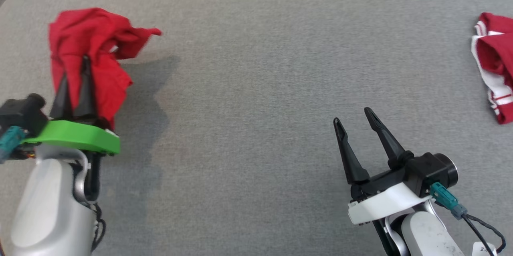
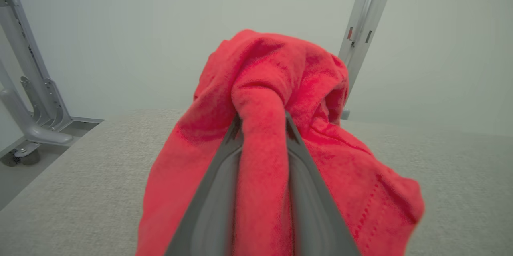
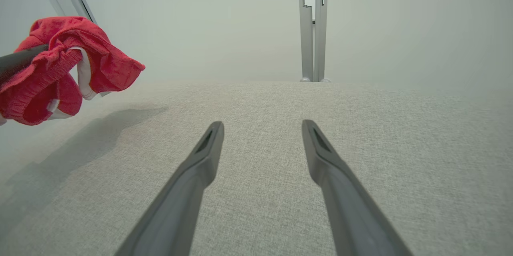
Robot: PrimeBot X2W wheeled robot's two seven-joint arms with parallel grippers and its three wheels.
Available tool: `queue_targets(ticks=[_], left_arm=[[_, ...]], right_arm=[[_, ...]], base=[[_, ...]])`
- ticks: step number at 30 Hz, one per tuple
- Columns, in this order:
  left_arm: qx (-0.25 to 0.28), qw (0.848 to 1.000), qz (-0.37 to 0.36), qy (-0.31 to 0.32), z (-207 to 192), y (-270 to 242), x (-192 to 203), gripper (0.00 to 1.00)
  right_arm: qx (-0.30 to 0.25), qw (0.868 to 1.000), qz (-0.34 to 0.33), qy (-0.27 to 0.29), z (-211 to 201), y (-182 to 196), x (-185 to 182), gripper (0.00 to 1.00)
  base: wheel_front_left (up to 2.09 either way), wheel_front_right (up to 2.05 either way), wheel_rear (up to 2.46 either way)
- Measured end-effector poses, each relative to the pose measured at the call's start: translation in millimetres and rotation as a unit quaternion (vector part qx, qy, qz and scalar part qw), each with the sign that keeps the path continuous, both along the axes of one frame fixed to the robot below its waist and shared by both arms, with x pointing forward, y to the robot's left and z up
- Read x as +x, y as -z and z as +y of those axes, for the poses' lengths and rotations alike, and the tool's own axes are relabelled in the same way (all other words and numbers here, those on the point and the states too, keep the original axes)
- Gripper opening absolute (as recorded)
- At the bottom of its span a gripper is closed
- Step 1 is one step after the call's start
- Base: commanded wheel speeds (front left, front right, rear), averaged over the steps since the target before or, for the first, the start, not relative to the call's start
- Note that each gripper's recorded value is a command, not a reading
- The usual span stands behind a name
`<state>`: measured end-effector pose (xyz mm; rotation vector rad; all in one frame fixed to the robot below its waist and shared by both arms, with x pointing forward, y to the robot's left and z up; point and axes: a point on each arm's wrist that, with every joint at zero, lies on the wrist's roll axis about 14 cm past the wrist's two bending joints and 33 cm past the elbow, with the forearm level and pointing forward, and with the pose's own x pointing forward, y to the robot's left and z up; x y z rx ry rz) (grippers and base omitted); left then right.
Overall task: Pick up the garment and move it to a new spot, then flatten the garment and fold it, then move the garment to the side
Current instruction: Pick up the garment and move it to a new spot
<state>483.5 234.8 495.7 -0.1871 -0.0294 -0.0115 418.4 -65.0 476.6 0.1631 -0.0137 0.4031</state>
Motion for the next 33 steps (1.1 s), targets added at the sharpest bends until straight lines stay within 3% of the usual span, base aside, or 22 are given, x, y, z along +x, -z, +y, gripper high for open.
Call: queue_targets(ticks=[4, 10, 19, 23, 24, 25, 26, 29, 33], left_arm=[[-0.021, 0.997, -0.006, 0.080, -69.9, -2.9, 5.5, 0.00], [-0.034, 0.979, 0.004, 0.200, -175.9, 2.2, 7.4, 0.00], [-0.015, 0.931, 0.064, 0.359, -307.1, 41.4, -15.5, 0.00], [-0.009, 0.915, 0.093, 0.393, -334.7, 64.2, -23.3, 0.00], [-0.006, 0.910, 0.104, 0.401, -339.1, 72.8, -27.0, 0.12], [-0.006, 0.906, 0.112, 0.408, -342.6, 79.8, -29.9, 0.83], [-0.007, 0.903, 0.115, 0.415, -346.5, 82.7, -32.3, 1.00], [-0.038, 0.892, 0.102, 0.440, -363.7, 71.6, -41.0, 1.00], [-0.084, 0.888, 0.067, 0.447, -372.9, 39.0, -43.7, 1.00]], right_arm=[[-0.003, 0.999, -0.016, 0.041, -26.7, -15.0, -10.6, 1.00], [-0.015, 0.994, -0.025, 0.106, -69.3, -26.2, -29.4, 1.00], [-0.017, 0.982, -0.028, 0.188, -120.3, -34.9, -52.4, 1.00], [-0.021, 0.978, -0.018, 0.208, -132.4, -30.4, -56.6, 1.00], [-0.021, 0.977, -0.014, 0.211, -134.4, -28.2, -56.6, 1.00], [-0.023, 0.977, -0.010, 0.214, -136.1, -25.7, -56.9, 1.00], [-0.024, 0.976, -0.007, 0.217, -137.8, -23.8, -57.0, 1.00], [-0.027, 0.975, 0.002, 0.222, -141.6, -18.1, -56.3, 1.00], [-0.026, 0.976, 0.009, 0.216, -137.7, -12.5, -53.4, 1.00]], base=[[0.00, 0.00, 0.00], [0.00, 0.00, 0.00], [0.00, 0.00, 0.00], [0.00, 0.00, 0.00], [0.00, 0.00, 0.00], [0.00, 0.00, 0.00], [0.00, 0.00, 0.00], [0.00, 0.00, 0.00], [0.00, 0.00, 0.00]])
